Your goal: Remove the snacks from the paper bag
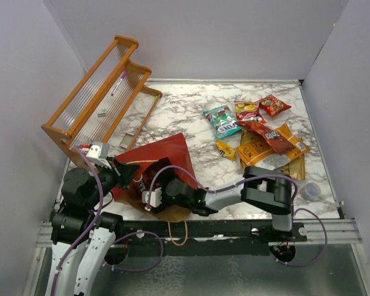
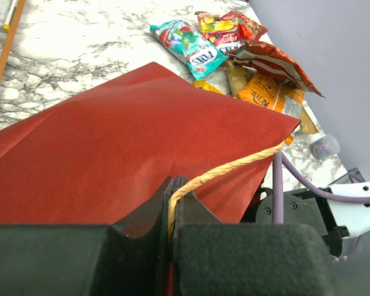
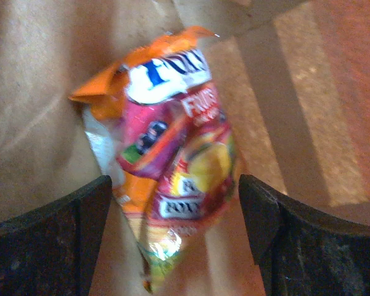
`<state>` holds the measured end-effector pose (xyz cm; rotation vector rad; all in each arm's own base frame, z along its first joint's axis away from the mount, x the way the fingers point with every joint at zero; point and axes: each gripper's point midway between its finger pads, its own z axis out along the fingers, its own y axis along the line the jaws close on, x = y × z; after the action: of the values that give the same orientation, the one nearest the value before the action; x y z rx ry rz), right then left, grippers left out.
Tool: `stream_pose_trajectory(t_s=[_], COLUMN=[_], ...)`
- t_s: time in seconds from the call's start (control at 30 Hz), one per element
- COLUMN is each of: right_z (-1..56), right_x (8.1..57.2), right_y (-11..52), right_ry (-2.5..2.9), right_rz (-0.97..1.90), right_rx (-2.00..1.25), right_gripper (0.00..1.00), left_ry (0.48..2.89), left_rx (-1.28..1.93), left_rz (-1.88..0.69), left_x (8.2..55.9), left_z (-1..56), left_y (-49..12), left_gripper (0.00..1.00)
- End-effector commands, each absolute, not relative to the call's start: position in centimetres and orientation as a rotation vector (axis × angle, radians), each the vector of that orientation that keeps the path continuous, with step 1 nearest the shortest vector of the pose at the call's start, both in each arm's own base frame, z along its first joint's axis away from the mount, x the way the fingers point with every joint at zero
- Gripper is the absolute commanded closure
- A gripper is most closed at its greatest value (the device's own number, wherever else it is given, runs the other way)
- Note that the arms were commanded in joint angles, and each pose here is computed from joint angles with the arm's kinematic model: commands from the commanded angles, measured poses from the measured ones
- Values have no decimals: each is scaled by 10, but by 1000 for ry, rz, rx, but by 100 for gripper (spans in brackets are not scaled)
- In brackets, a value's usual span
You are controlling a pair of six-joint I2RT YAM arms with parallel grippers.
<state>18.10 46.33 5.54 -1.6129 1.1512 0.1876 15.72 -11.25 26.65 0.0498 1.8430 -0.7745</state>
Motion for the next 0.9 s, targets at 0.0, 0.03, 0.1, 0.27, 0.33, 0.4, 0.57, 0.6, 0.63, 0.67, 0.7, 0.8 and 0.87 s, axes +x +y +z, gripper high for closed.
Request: stream_pose_trajectory(t_s=[0.0,0.03,0.1,0.27,0.33,0.4,0.57,0.6,0.63,0.67,0.7,0.8,0.87], right_z=[48,42,31,30,42,57,93,98,106,110,115,128,132], right_x=[183,187,198,211,211,208,194,191,187,183,180,165,155], right_y=[485,483,479,473,474,475,475,474,473,471,468,458,448], right_ry=[1166,1192,1245,1280,1269,1248,1222,1224,1224,1228,1233,1239,1250], right_rz=[277,269,234,179,184,213,323,343,370,390,413,488,530], right_rx=[-1563,-1556,-1533,-1484,-1472,-1461,-1444,-1442,-1435,-1442,-1432,-1407,-1409], right_gripper=[14,14,19,59,70,77,91,95,98,99,99,99,99], left_ry=[1828,1827,1831,1831,1834,1834,1839,1838,1838,1839,1840,1841,1839], left_rx=[41,41,38,38,37,38,26,26,24,21,20,16,14], left_rz=[-750,-749,-750,-750,-750,-747,-742,-742,-740,-738,-737,-735,-734], left_x=[160,160,160,160,160,160,161,161,161,161,161,161,161], left_z=[271,271,271,271,270,270,269,269,269,269,269,268,269], left_y=[-109,-109,-109,-109,-109,-108,-107,-107,-107,-106,-106,-106,-106], left_gripper=[100,100,100,100,100,100,100,100,100,100,100,100,100])
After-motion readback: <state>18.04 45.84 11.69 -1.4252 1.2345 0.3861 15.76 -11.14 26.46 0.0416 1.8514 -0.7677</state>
